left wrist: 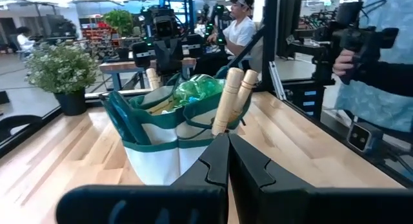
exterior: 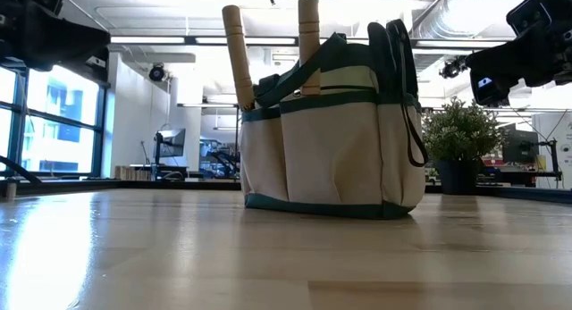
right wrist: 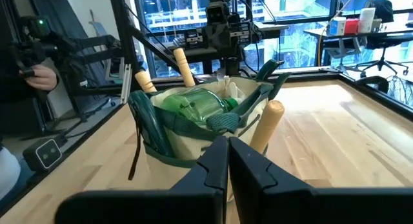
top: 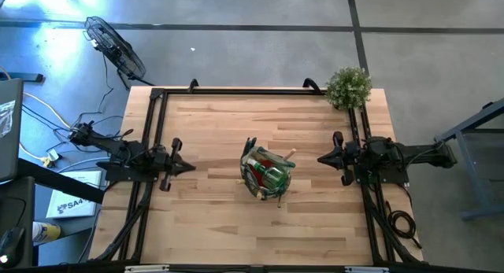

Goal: Pick & Place Garden tools in Gardening bag
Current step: Return to Home Position

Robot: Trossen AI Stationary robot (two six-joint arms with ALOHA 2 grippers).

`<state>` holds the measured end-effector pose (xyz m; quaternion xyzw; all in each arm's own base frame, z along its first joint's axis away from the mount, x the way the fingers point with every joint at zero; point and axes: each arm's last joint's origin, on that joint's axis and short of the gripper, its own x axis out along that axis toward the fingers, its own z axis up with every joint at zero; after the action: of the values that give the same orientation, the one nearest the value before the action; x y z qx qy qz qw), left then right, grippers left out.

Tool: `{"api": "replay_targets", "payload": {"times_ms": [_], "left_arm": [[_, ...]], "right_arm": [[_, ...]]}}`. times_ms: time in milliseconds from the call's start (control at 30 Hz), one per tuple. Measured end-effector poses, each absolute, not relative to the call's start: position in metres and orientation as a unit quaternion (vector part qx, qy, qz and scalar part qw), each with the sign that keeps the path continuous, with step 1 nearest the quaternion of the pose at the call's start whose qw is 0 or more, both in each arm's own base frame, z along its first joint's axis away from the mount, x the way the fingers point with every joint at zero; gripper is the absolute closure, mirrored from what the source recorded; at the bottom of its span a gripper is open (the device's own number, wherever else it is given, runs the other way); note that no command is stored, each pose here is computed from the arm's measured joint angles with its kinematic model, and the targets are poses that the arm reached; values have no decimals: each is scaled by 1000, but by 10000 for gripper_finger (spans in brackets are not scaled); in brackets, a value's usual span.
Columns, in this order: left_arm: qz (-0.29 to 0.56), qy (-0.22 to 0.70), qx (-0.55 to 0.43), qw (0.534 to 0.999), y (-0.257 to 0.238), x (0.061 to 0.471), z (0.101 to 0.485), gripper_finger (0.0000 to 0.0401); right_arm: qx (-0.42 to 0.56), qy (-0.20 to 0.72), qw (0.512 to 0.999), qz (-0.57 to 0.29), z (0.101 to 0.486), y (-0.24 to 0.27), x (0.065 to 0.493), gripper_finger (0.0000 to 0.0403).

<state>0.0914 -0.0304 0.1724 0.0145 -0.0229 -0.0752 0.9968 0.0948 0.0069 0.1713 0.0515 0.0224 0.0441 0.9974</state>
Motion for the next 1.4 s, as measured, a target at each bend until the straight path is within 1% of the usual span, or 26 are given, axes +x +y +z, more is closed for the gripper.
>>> {"api": "replay_targets", "payload": {"times_ms": [300,400,500,667,1400], "left_arm": [[-100,-21,19,995,-32,91,172,401],[-83,-22,19,996,-31,91,172,401],[-48,-25,31,998,-29,92,173,401],[2,-26,24,999,-26,92,173,401],[5,-27,22,999,-26,92,174,401]], "right_arm": [[51,21,997,44,172,7,95,398],[51,21,997,44,172,7,95,398],[51,21,997,44,172,7,95,398],[51,21,997,44,172,7,95,398],[52,20,997,44,172,7,95,398]]}}
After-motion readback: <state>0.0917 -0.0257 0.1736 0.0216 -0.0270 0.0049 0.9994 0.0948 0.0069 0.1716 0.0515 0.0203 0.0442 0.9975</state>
